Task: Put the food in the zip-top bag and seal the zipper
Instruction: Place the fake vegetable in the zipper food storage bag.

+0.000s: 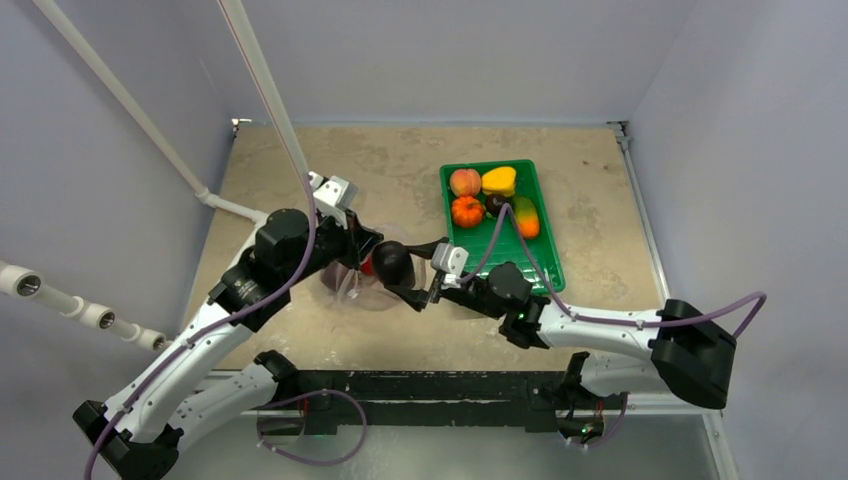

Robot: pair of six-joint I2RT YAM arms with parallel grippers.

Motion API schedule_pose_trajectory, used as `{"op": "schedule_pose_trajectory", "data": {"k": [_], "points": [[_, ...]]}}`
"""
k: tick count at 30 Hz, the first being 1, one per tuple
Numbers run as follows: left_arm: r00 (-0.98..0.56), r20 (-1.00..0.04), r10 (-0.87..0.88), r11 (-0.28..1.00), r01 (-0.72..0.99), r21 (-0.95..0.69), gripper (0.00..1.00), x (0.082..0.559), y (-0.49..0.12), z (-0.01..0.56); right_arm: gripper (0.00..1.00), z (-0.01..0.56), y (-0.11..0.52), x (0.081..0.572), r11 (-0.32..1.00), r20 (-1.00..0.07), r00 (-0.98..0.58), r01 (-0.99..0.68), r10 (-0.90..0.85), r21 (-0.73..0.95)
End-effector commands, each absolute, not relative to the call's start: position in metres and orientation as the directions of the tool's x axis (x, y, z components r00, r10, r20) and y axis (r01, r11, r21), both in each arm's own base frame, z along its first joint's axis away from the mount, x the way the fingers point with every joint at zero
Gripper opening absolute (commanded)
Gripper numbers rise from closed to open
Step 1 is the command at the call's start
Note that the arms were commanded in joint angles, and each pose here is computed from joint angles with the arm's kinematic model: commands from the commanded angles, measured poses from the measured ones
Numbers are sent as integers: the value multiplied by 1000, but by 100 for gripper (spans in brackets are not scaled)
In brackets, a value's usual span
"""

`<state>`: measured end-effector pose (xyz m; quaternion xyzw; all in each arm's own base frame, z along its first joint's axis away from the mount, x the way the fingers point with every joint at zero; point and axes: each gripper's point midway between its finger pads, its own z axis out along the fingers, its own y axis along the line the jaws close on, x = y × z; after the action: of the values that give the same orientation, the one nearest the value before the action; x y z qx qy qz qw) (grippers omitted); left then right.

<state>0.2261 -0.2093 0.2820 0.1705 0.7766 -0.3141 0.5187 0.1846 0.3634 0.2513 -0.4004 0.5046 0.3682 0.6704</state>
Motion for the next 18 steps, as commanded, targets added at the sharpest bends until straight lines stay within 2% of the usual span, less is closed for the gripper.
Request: {"op": "schedule_pose_trajectory", "data": {"k": [1, 3, 5, 7, 11, 18], "points": [[-343, -936, -79, 713, 637, -294, 0, 226, -215, 297, 23, 262, 372, 191, 419, -978, 200, -894, 63, -156], [-342, -936, -79, 714, 636, -292, 0, 226, -214, 297, 33, 262, 374, 196, 439, -984, 171, -889, 48, -133], [-342, -936, -79, 715, 635, -292, 0, 226, -214, 297, 36, 262, 377, 202, 456, -990, 141, -883, 28, -113], [-342, -936, -79, 714, 636, -293, 0, 226, -214, 298, 45, 262, 380, 206, 470, -994, 113, -878, 12, -94], [-342, -937, -79, 712, 638, -293, 0, 225, -215, 298, 56, 269, 379, 211, 496, -995, 95, -865, 14, -75], [-338, -938, -80, 709, 642, -291, 0, 225, -215, 299, 70, 300, 374, 209, 506, -991, 102, -861, 83, -46]]}}
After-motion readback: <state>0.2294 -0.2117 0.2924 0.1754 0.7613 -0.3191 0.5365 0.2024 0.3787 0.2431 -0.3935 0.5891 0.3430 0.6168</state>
